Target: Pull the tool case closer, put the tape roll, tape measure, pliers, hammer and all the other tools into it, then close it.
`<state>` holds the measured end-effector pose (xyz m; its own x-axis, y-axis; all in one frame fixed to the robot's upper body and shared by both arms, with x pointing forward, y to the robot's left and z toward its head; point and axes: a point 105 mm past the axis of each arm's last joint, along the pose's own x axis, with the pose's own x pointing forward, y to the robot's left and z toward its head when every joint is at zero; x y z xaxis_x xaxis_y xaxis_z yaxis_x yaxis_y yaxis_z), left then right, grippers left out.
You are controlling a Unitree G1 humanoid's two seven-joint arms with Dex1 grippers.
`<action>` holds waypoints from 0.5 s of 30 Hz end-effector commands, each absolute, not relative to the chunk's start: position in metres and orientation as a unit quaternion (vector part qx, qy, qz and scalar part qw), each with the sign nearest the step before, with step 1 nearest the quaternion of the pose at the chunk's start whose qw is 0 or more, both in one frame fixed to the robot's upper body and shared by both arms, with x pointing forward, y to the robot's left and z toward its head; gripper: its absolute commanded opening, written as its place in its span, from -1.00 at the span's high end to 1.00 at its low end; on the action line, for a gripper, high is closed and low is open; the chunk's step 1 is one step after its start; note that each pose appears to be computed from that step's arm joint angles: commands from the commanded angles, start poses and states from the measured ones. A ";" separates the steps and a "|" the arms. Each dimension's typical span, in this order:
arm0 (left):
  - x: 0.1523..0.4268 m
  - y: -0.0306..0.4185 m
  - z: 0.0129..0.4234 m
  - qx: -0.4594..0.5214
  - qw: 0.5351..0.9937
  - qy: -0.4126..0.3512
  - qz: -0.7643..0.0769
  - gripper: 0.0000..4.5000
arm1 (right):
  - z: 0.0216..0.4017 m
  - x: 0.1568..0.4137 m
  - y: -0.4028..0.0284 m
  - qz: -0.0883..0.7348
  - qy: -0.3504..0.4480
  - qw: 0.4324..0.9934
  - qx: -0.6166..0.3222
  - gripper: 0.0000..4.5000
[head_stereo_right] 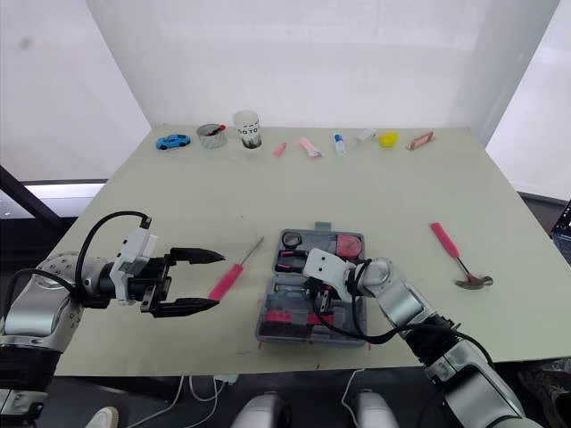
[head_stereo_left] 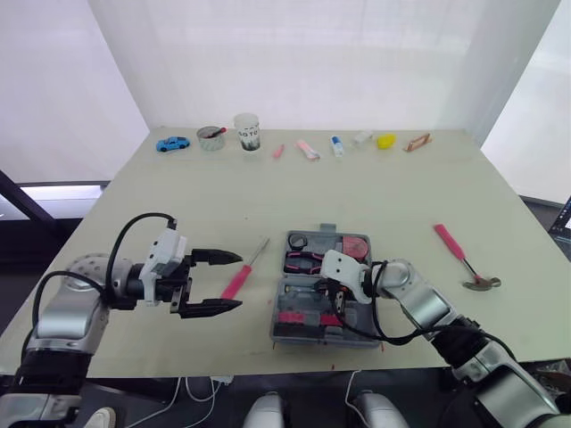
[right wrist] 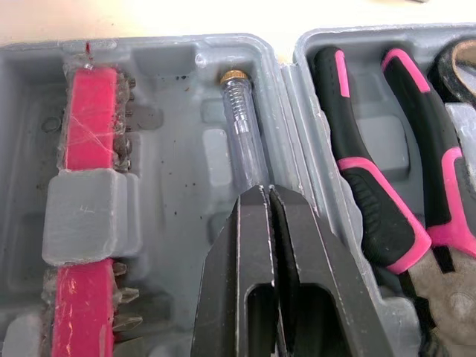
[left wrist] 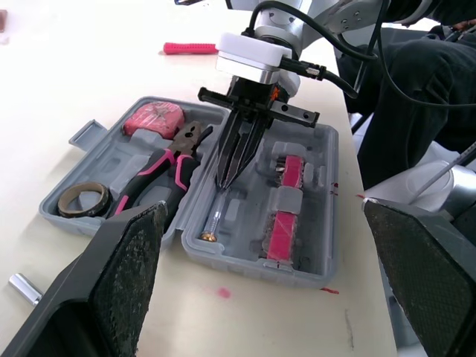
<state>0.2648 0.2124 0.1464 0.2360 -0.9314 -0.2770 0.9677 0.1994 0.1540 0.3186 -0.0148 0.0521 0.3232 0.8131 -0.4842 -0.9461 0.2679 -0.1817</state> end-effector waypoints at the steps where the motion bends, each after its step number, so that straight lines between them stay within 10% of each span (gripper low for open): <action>1: 0.270 0.216 0.156 0.149 0.793 0.029 -0.590 -1.00 | 0.083 0.325 -0.007 0.550 0.075 0.814 -0.172 0.95; 15: 0.279 0.240 0.150 0.087 0.886 -0.012 -0.455 -1.00 | 0.170 0.329 -0.115 0.359 -0.066 0.929 -0.056 0.95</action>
<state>0.2785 0.2353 0.1392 0.5529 -0.8278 -0.0953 0.8312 0.5401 0.1316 0.3322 -0.0987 0.1525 0.6961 0.7179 0.0105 -0.7099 0.6903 -0.1396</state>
